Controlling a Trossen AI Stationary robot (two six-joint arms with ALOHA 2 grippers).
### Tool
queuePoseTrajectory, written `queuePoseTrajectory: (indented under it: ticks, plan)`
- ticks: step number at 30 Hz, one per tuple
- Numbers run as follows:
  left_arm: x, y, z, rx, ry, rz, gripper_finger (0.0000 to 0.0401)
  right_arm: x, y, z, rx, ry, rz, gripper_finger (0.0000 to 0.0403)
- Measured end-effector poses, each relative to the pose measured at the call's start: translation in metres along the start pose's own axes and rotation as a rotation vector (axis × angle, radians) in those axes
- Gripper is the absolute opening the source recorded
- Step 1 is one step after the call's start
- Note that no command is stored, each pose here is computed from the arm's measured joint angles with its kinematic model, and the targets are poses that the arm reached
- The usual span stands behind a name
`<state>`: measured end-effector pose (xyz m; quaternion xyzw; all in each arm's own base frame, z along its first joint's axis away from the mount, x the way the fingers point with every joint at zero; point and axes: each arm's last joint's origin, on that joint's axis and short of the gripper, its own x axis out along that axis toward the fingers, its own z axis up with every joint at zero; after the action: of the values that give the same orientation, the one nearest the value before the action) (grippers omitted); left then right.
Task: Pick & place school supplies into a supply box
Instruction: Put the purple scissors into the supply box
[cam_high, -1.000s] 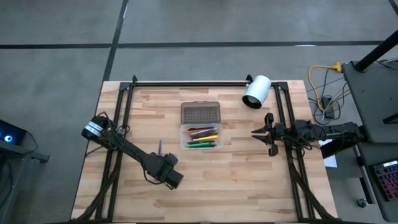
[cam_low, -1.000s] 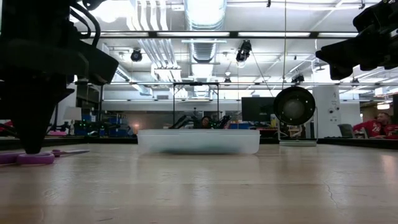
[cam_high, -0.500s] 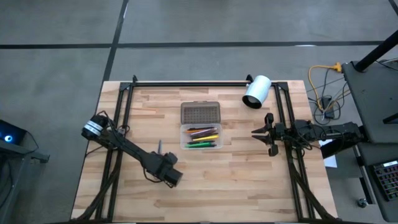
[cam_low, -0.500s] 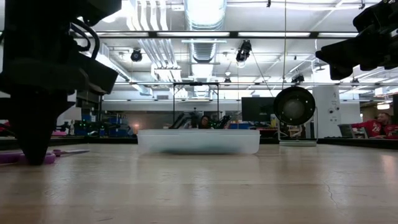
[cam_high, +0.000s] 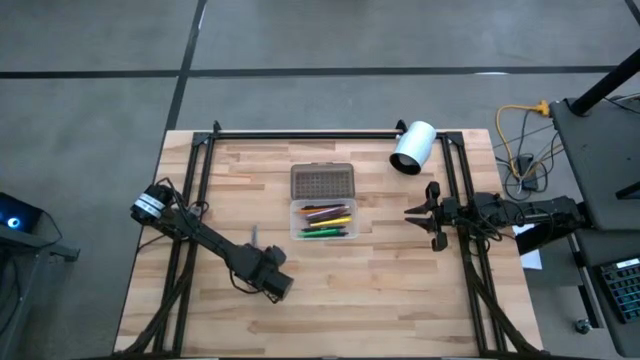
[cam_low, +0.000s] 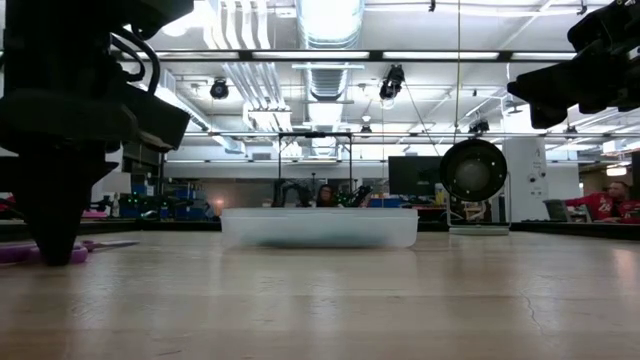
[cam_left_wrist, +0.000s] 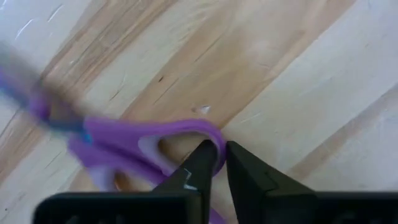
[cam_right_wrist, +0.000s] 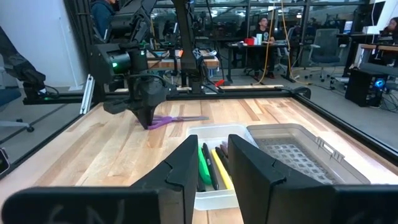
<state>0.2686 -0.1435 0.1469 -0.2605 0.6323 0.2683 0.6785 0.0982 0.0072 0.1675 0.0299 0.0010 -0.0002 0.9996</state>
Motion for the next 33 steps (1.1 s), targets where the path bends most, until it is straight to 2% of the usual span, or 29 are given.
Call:
queuePoseTrajectory:
  ticks: [3,17,27,33]
  plan:
    - [0.000,0.000,0.000,0.015,0.000,0.000,0.0008,0.000,0.000,0.000,0.000,0.000,0.000,0.0081]
    - [0.000,0.000,0.000,0.058,-0.011,0.007,0.0002,0.000,0.000,0.000,0.000,0.000,0.000,0.0072]
    - [-0.014,-0.005,0.006,0.190,-0.084,0.071,0.0001,0.000,0.000,0.000,0.000,0.000,0.000,0.0082]
    - [-0.020,-0.005,0.006,0.298,-0.072,0.098,0.0000,0.000,0.000,0.000,0.000,0.000,0.000,0.0073]
